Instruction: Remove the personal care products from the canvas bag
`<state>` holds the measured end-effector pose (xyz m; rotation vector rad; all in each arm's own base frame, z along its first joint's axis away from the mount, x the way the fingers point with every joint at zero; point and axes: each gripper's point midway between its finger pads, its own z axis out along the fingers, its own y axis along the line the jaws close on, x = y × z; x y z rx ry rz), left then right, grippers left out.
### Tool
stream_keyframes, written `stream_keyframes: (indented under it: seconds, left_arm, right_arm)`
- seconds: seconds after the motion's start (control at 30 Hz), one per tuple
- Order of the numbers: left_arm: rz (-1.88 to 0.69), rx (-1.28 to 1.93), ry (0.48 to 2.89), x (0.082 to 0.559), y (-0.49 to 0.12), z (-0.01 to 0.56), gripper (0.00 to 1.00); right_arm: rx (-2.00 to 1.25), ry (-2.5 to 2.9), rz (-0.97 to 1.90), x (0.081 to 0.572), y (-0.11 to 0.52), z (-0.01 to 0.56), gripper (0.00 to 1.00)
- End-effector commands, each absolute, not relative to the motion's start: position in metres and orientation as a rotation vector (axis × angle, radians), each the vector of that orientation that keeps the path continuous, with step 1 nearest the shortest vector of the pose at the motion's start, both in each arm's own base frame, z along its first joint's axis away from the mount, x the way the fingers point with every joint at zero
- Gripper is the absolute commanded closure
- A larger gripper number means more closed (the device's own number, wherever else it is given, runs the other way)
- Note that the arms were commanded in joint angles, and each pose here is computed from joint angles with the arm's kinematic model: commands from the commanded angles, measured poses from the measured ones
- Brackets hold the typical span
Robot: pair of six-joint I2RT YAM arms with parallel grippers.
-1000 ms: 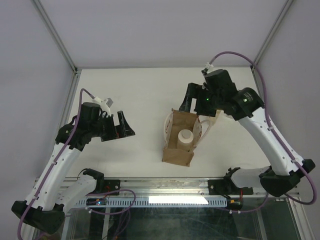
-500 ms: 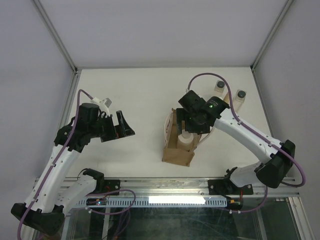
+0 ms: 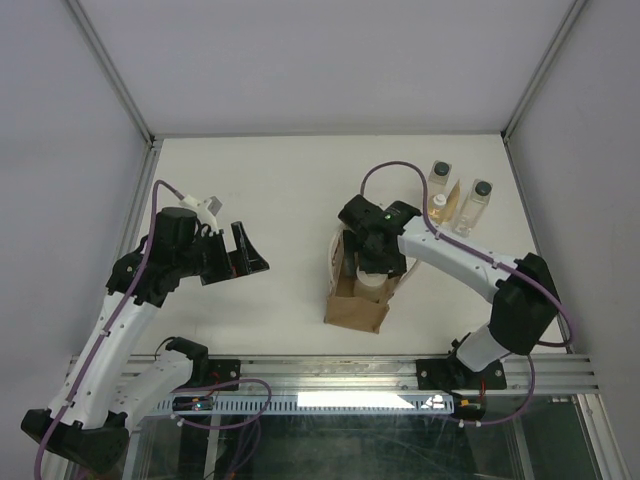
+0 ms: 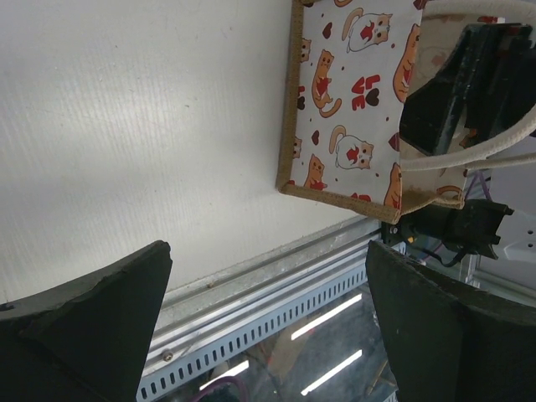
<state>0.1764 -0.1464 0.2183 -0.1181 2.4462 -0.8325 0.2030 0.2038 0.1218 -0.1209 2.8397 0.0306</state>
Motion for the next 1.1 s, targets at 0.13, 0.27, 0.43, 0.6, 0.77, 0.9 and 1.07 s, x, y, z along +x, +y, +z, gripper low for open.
stream_keyframes:
  seconds: [0.13,0.27,0.43,0.6,0.77,0.9,1.07]
  left_arm:
    - [-0.837,-0.117,2.4,0.175,-0.145,0.231,0.01]
    - [-0.836,-0.117,2.401,0.174,-0.144,0.23,0.01]
    - [-0.836,-0.118,2.4,0.174,-0.144,0.231,0.01]
    - [-0.838,-0.112,2.401,0.174,-0.145,0.231,0.01]
    - [-0.841,-0.108,2.403,0.174,-0.146,0.231,0.01]
    - [-0.843,-0.106,2.403,0.175,-0.146,0.231,0.01]
    - [-0.842,-0.102,2.407,0.175,-0.146,0.23,0.01]
  right_arm:
    - [-0.099,2.818,0.033,0.205,0.218,0.103,0.23]
    - [-0.097,2.807,0.032,0.206,0.218,0.109,0.36]
    - [-0.094,2.755,0.034,0.211,0.216,0.131,0.59]
    - [-0.081,2.713,0.109,0.213,0.221,0.161,0.86]
    - [-0.043,2.655,0.235,0.218,0.231,0.195,0.93]
    - [-0.019,2.627,0.344,0.22,0.239,0.218,0.98]
    - [0.032,2.562,0.487,0.228,0.238,0.255,1.0]
